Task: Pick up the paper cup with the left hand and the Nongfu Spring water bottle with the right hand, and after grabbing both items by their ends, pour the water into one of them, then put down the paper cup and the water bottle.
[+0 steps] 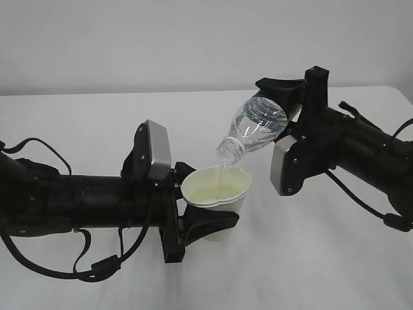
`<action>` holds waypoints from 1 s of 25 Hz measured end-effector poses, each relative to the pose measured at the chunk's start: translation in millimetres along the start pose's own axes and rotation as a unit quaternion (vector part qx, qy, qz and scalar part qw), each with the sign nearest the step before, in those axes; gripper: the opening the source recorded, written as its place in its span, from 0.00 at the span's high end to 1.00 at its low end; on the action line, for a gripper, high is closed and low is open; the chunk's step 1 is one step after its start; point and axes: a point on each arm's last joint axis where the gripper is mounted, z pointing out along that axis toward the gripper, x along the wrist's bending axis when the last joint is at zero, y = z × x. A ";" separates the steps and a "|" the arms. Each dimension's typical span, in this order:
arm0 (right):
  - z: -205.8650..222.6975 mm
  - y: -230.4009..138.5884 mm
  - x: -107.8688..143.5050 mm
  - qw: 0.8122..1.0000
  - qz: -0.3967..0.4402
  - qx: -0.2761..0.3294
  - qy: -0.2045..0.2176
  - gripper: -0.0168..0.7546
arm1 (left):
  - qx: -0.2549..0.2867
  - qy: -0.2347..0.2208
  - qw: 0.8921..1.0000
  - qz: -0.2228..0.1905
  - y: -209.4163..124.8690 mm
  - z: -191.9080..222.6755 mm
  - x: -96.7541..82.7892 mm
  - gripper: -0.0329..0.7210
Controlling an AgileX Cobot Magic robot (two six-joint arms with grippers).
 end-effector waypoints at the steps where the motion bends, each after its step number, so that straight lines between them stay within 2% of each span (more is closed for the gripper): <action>1: 0.0 0.0 0.0 1.000 0.000 0.000 0.000 0.37 | 0.000 0.000 1.000 0.000 0.0 0.0 0.0 0.39; 25: -0.8 0.0 -5.9 1.000 -0.011 0.000 -0.009 0.37 | 0.000 0.000 1.000 0.000 0.0 0.0 0.0 0.39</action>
